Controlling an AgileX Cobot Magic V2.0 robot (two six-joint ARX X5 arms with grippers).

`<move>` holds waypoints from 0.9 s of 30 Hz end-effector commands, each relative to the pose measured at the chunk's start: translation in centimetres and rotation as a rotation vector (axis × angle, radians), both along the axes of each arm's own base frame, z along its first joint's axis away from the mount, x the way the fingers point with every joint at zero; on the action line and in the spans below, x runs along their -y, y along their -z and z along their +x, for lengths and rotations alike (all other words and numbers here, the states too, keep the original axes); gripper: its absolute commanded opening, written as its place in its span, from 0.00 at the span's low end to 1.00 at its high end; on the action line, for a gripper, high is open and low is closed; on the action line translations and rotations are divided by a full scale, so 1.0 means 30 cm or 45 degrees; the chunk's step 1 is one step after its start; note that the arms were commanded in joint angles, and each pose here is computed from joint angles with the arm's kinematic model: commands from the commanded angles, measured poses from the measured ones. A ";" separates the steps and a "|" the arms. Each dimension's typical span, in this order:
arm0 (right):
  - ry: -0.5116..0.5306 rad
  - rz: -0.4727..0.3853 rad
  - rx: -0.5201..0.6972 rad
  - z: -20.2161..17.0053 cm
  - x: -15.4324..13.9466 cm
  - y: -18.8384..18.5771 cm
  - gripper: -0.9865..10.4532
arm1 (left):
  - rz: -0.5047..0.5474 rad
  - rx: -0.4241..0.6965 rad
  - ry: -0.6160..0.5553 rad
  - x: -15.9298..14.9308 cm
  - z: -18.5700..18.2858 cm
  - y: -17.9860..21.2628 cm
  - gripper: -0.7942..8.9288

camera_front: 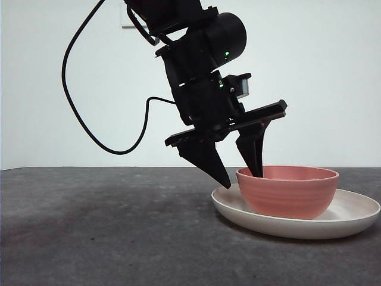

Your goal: Place the red bowl on the white plate

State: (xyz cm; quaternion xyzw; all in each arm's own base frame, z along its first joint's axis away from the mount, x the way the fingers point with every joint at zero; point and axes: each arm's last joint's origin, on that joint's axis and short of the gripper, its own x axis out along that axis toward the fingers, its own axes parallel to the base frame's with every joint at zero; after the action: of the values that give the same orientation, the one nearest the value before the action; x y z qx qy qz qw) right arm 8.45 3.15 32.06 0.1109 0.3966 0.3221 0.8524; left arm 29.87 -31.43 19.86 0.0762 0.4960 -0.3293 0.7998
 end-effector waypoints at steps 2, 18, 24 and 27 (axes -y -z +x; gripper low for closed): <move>0.005 0.005 0.014 0.000 0.000 -0.016 0.35 | -0.087 0.083 0.013 0.010 -0.017 -0.107 0.37; 0.049 -0.046 0.024 0.004 0.003 -0.014 0.35 | -0.437 0.491 -0.094 -0.314 -0.209 -0.641 0.37; 0.045 -0.050 0.029 0.004 0.003 -0.014 0.35 | -0.435 0.553 -0.104 -0.456 -0.320 -0.645 0.37; 0.044 -0.050 0.029 0.004 0.003 -0.014 0.35 | -0.412 0.550 -0.095 -0.515 -0.377 -0.600 0.37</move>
State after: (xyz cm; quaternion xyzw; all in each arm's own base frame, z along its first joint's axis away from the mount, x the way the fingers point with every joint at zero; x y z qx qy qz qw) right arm 8.50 3.02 31.98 0.1011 0.3992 0.2987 0.8609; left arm 18.77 -16.08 37.94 -0.0134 0.2629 -0.3446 0.9011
